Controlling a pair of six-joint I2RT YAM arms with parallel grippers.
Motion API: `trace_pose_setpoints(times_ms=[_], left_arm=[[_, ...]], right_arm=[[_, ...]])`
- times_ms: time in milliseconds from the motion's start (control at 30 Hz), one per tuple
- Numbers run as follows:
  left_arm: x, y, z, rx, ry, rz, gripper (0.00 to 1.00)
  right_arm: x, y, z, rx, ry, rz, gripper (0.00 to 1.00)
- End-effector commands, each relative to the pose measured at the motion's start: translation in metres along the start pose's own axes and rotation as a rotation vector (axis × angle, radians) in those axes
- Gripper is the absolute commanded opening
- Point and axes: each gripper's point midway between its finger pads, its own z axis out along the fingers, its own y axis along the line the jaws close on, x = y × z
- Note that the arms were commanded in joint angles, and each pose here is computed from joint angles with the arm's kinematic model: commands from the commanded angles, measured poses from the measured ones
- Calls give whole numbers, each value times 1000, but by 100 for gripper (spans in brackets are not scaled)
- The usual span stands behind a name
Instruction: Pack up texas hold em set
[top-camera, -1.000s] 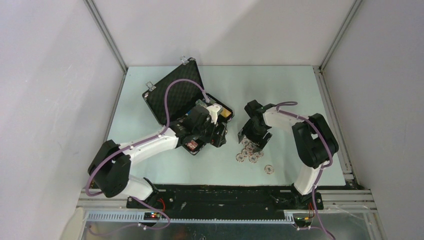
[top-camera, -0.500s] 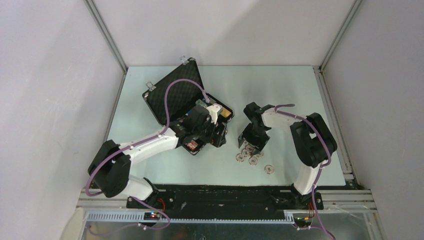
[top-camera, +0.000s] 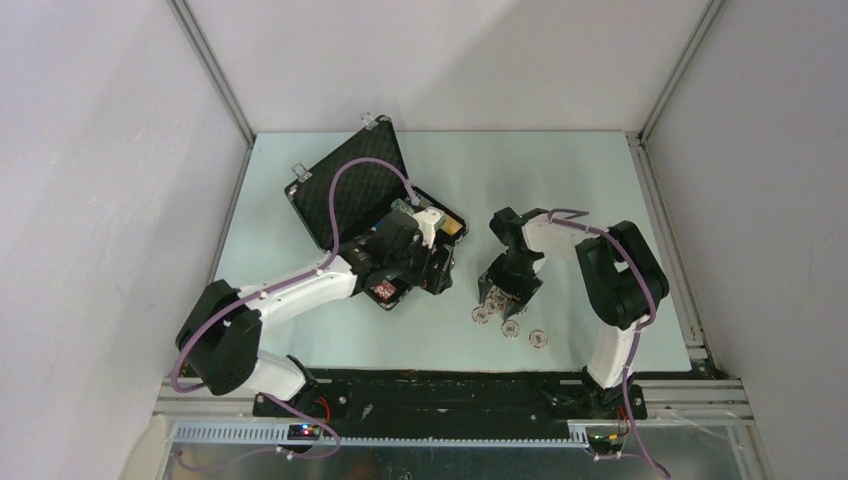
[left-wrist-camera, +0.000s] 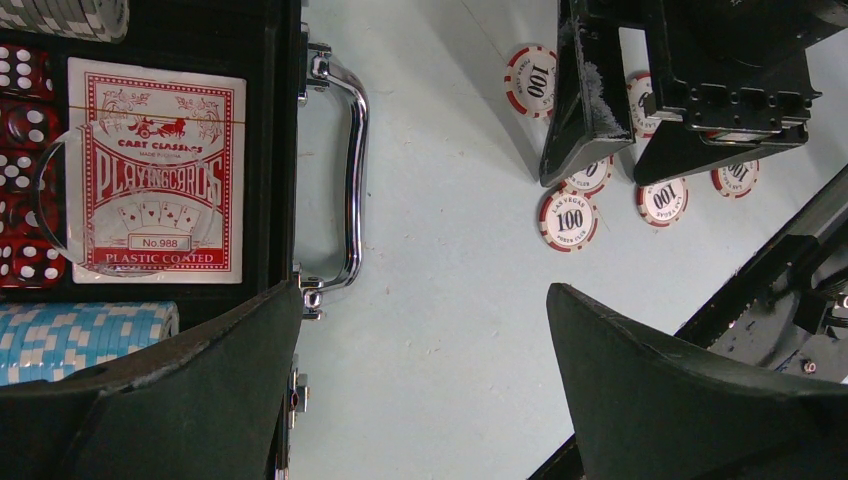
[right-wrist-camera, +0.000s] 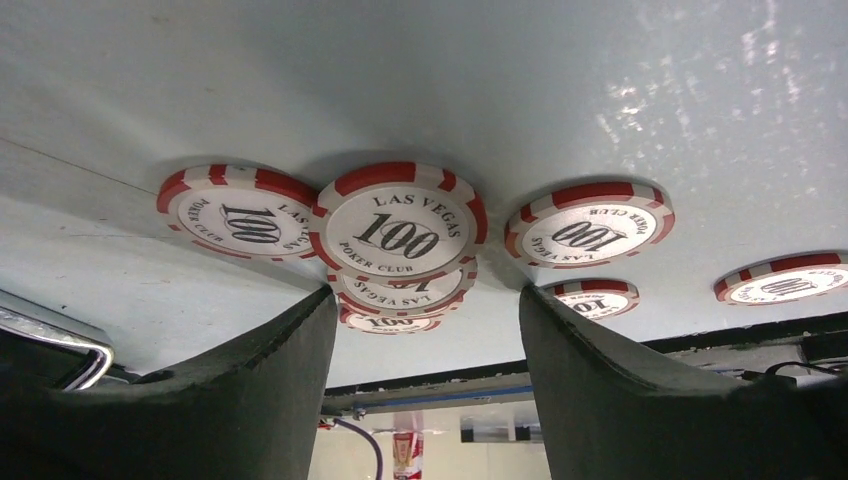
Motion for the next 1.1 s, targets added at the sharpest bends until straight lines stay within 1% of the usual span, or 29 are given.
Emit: trace_pose_setpoints(times_ms=[0,200,400,433,533,600,667,733,800,867,1000,1067], left_arm=[[-15,-3,-5,11,-50,12,100],[-15,-2,-5,5,-44,22,100],[-16,-1,-5,2,-41,26,100],[-17,0,-5,1,-42,26,100],[-17,0,-4,3,-41,25,100],[-17,0,-3,5,-39,25,100],[-17,1,-3,4,-38,26,100],[-17,1,-4,2,-38,26,100],[-18,1,-4,3,-37,26,100],[-18,2,-4,4,-36,24,100],[-18,0,-4,14,-33,28,100],[-17,-1,-5,18,-36,28,99]], right_arm=[[-26,-13,23,103,-100,29,69],[-34,1,20,73,-127,36,66],[-43,2,19,83,-143,36,62],[-44,2,19,80,-146,35,58],[-48,4,18,74,-159,20,53],[-49,7,15,62,-167,-2,47],[-49,10,11,47,-172,-14,43],[-45,14,5,23,-161,-21,36],[-42,16,-1,7,-152,-24,35],[-37,17,-7,-8,-132,-24,30],[-25,21,-23,-36,-100,-37,25],[-20,25,-33,-63,-94,-43,24]])
